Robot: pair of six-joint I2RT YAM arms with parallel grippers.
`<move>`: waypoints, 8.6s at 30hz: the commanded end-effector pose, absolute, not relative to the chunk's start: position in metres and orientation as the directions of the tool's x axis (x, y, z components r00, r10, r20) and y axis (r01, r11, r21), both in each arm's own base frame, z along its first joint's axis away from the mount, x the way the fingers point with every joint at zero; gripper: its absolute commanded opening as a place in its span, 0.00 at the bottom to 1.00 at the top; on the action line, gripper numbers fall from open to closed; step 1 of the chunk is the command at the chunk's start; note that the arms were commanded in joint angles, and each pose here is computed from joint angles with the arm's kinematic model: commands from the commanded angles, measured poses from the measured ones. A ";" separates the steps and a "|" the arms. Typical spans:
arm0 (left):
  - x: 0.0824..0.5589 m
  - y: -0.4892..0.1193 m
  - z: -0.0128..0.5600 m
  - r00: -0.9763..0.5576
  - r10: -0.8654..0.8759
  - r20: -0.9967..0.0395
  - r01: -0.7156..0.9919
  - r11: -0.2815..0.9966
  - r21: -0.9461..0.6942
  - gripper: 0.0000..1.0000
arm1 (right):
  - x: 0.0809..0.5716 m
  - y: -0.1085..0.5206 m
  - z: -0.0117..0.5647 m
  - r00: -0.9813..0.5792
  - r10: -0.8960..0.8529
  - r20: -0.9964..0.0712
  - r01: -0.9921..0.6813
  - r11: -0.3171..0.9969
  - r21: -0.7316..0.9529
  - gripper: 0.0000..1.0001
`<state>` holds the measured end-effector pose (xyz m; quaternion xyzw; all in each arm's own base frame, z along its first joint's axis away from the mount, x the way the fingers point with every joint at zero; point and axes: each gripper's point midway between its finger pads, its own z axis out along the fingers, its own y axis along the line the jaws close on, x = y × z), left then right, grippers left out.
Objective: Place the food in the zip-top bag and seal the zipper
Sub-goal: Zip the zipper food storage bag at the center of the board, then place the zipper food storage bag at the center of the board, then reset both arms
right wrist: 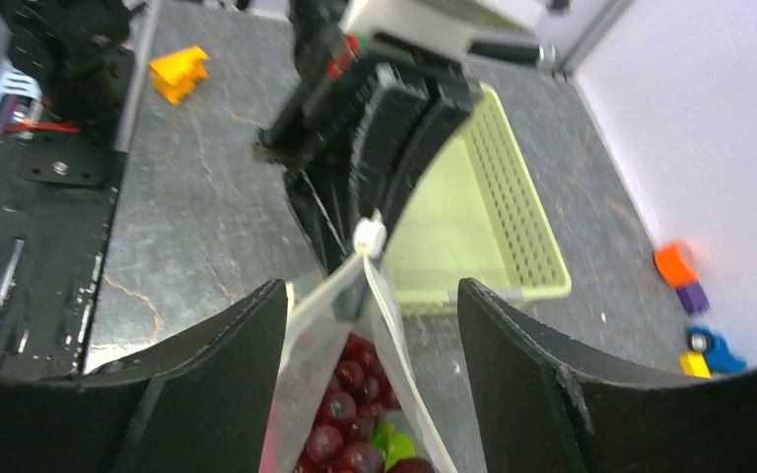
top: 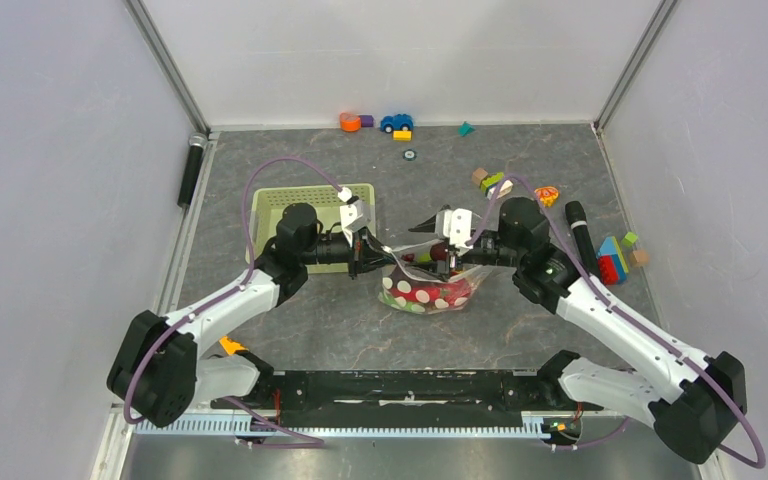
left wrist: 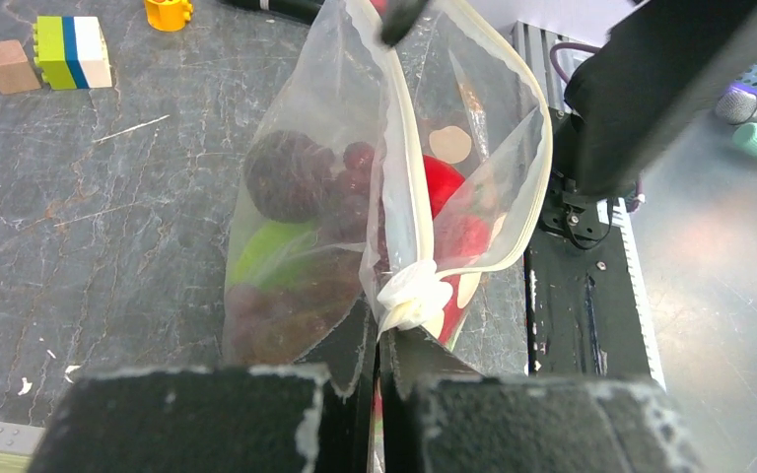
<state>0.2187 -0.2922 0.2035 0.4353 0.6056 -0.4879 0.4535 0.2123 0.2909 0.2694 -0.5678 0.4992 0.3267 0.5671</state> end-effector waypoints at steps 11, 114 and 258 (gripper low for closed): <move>0.216 -0.293 0.227 -0.177 0.057 -0.983 0.979 0.117 -0.169 0.02 | 0.216 0.332 0.295 0.222 -0.141 -0.965 -0.974 0.018 -0.226 0.62; 0.242 -0.190 0.221 -0.262 -0.341 -0.903 0.558 0.710 -0.430 0.02 | 0.260 0.270 0.225 0.041 -0.375 -0.926 -0.846 0.481 -0.232 0.00; 0.238 -0.067 0.234 -0.257 -0.425 -0.868 -0.110 0.905 -0.411 1.00 | 0.254 -0.031 0.251 0.156 0.190 -0.969 0.303 0.925 0.230 0.98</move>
